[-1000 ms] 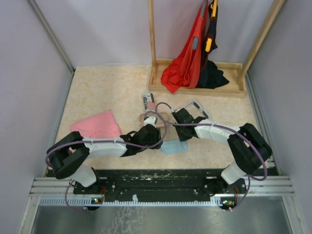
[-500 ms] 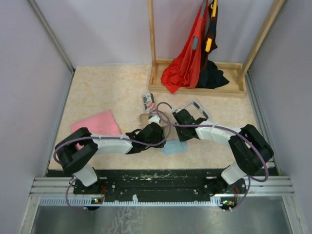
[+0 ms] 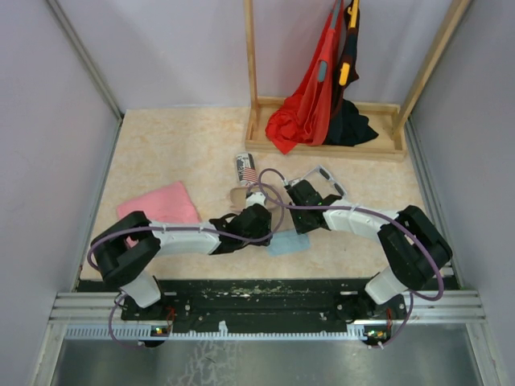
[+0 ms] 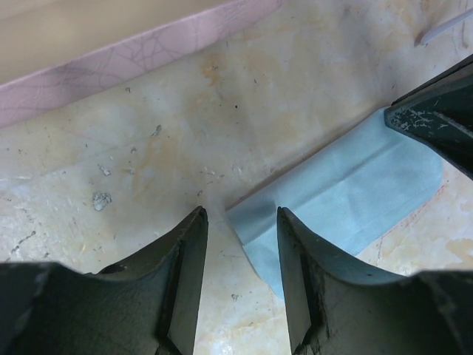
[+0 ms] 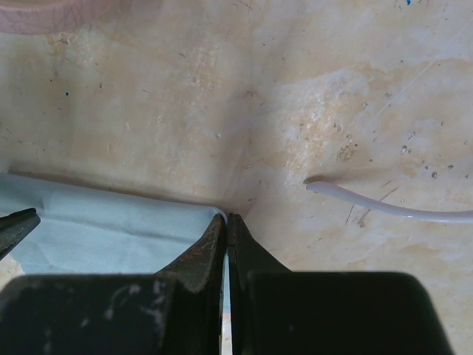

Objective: Organize the sunglasses
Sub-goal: Pick up the glasses cleaning cloth from the center of the board.

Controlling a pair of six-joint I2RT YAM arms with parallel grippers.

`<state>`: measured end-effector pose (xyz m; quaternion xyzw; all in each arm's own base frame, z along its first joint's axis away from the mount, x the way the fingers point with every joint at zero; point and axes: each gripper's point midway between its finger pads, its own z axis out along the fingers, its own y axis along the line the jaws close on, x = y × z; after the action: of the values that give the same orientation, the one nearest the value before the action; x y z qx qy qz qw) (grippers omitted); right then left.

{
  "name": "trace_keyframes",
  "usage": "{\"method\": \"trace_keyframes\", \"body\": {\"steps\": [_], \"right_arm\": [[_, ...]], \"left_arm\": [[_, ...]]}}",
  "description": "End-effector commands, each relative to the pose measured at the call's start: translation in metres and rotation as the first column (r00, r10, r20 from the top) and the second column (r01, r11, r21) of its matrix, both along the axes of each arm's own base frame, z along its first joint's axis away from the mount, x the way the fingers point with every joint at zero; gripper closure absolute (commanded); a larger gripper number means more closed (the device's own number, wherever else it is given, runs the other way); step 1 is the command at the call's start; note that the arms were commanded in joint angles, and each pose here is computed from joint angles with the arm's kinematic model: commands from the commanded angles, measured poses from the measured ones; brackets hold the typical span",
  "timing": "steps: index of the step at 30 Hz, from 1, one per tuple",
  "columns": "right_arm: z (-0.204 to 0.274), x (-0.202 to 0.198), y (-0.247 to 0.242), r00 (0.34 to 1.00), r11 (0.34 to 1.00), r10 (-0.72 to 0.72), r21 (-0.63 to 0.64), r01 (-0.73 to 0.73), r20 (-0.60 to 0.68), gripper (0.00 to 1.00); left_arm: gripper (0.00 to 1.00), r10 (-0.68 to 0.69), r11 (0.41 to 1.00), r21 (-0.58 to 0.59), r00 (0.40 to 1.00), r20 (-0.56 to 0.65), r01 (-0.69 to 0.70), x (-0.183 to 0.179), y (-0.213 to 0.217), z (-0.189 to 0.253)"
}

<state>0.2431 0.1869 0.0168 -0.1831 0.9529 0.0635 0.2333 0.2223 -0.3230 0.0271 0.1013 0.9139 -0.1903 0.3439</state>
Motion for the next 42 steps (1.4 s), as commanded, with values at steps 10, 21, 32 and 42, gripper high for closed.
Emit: {"method": "trace_keyframes", "body": {"steps": [10,21,32,42], "right_arm": [[-0.017,-0.023,-0.007,0.996,1.0,0.004,-0.023,-0.006,-0.084,1.0],[-0.016,-0.022,-0.006,0.997,1.0,0.009,-0.018,-0.011,-0.082,1.0],[-0.003,-0.014,0.007,1.0,0.998,0.013,0.062,-0.012,-0.028,1.0],[0.041,0.012,0.04,0.988,0.963,0.009,0.264,-0.05,0.155,1.0]], "left_arm": [[0.57,-0.01,0.998,0.056,0.999,-0.032,0.012,-0.014,-0.004,-0.014],[0.7,-0.011,0.997,0.072,1.0,-0.017,0.012,-0.01,-0.003,-0.019],[0.99,-0.007,0.999,0.04,1.0,0.029,0.006,-0.007,-0.001,-0.004],[0.99,0.006,1.0,-0.005,0.977,0.215,-0.005,0.012,0.01,0.044]]}}
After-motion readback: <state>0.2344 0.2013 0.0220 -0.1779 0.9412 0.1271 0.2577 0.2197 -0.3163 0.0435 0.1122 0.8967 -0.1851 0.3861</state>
